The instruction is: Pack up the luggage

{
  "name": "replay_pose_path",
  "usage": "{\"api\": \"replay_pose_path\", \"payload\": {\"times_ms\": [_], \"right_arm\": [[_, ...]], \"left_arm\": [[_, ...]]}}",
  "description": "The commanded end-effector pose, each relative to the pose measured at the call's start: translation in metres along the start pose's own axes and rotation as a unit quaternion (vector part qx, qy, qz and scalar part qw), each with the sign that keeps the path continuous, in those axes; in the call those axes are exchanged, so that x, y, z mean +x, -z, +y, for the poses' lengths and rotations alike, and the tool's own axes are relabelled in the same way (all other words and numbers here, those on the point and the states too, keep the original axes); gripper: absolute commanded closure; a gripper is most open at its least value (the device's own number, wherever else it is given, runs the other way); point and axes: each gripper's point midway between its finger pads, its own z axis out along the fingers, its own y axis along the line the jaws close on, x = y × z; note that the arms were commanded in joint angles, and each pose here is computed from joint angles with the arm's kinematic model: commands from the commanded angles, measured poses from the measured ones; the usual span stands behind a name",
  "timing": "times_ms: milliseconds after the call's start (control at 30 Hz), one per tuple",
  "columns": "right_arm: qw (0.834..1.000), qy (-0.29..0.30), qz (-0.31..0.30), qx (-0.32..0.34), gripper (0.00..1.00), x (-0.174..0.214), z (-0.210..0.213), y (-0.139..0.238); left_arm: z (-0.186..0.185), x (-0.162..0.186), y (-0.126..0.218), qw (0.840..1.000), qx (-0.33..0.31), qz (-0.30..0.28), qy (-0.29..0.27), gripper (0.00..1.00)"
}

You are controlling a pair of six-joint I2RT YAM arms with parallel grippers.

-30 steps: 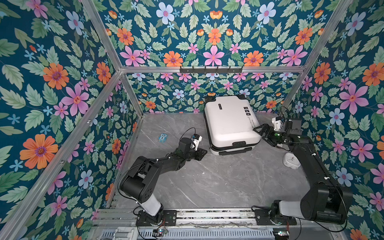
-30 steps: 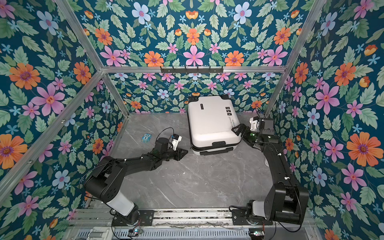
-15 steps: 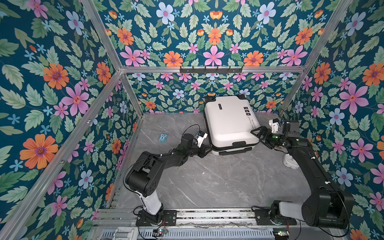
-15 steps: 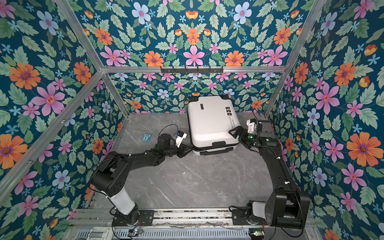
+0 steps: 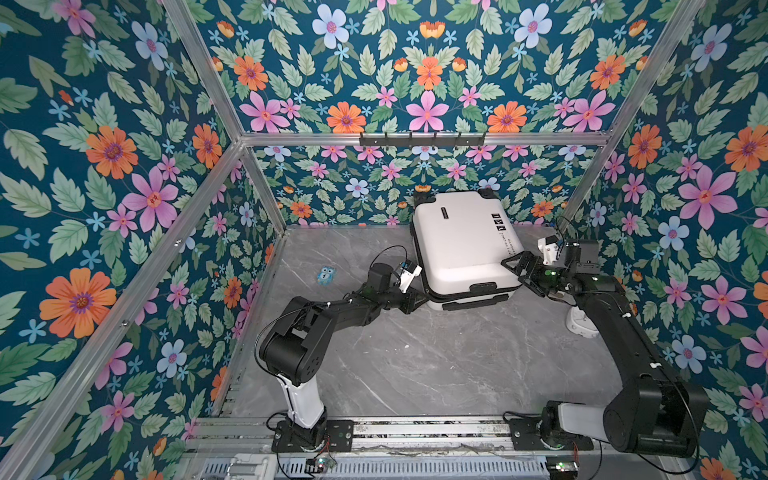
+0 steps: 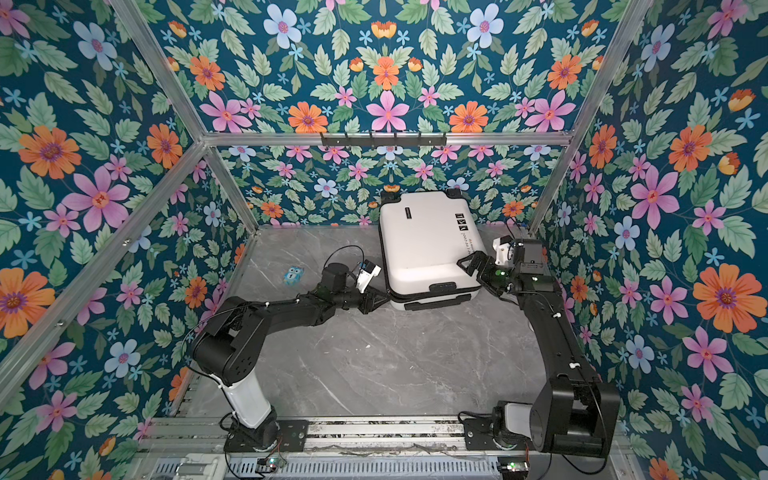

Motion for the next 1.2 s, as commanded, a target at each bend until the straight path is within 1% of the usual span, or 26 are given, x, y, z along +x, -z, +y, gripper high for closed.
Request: {"api": "replay_pose_path", "payload": {"times_ms": [0, 167, 333, 533, 633, 700, 800, 933, 1167], "right_arm": [[1.000, 0.003, -0.002, -0.002, 0.04, -0.001, 0.003, 0.002], [1.000, 0.004, -0.002, -0.001, 0.04, -0.001, 0.002, 0.002], [1.000, 0.003, -0.003, 0.001, 0.04, -0.002, 0.001, 0.001], [1.000, 0.003, -0.005, 0.013, 0.05, 0.001, -0.005, 0.001], [0.999, -0.001, -0.018, 0.045, 0.05, -0.001, -0.021, 0.003], [0.998, -0.017, -0.032, 0.049, 0.04, -0.008, -0.033, 0.006], [0.997, -0.051, -0.059, 0.028, 0.03, -0.021, -0.046, 0.012], [0.992, -0.085, -0.089, -0.010, 0.02, -0.040, -0.053, 0.018], [0.987, -0.110, -0.105, -0.059, 0.02, -0.068, -0.055, 0.006]], "left_arm": [[0.012, 0.005, -0.004, 0.999, -0.031, 0.007, 0.002, 0.80], [0.011, 0.006, -0.007, 0.999, -0.036, 0.002, 0.006, 0.93], [0.011, 0.002, -0.005, 0.999, -0.040, -0.012, 0.011, 1.00], [0.008, -0.004, -0.001, 0.999, -0.040, -0.025, 0.010, 1.00], [0.007, -0.003, 0.001, 0.999, -0.042, -0.021, 0.007, 1.00], [0.007, 0.001, 0.001, 0.999, -0.049, -0.011, 0.003, 1.00], [0.009, 0.010, -0.001, 0.998, -0.069, 0.010, -0.010, 1.00], [0.009, 0.019, -0.007, 0.995, -0.092, 0.034, -0.030, 1.00], [0.009, 0.015, -0.001, 0.992, -0.117, 0.017, -0.049, 1.00]]}}
